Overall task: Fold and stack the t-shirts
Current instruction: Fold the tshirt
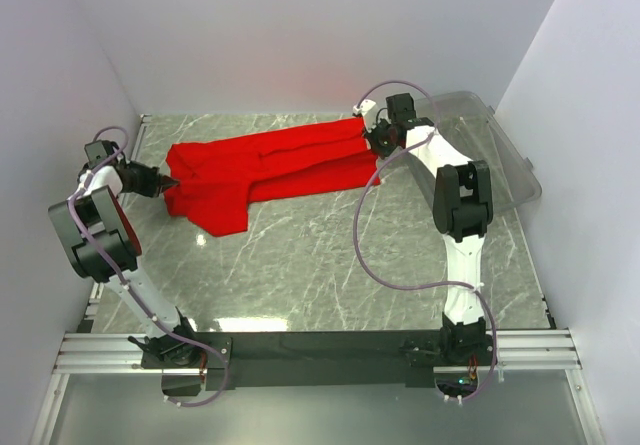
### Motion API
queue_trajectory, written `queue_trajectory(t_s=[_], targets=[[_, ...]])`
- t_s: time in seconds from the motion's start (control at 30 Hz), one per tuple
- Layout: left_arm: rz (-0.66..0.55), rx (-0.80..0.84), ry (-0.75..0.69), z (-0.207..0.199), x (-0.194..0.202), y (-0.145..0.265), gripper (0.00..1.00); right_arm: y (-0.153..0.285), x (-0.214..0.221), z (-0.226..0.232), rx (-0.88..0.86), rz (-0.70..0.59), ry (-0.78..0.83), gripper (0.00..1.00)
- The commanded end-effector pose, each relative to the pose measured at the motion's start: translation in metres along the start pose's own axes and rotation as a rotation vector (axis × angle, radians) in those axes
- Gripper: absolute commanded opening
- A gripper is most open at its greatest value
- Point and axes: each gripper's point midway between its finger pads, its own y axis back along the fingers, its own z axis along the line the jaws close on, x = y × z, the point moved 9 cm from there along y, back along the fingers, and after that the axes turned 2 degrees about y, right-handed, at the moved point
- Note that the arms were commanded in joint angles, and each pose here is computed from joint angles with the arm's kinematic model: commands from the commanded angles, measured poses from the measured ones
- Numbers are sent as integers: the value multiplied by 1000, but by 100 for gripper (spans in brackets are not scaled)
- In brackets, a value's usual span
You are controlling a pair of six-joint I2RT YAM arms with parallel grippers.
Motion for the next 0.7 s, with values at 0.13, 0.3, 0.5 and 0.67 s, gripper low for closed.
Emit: queue_trajectory(t_s=[0.13, 0.3, 0.5, 0.67], targets=[[-40, 35, -23, -15, -11, -2, 1, 29, -12, -2, 33, -23, 0, 0], [-38, 37, -30, -17, -15, -3, 1, 50, -6, 8, -11, -23, 15, 0], [-37, 30, -27, -16, -18, -8, 1, 70, -9, 9, 9, -77, 4, 0], [-30, 35, -29, -17, -20, -10, 1, 80, -13, 13, -12, -106, -9, 0]])
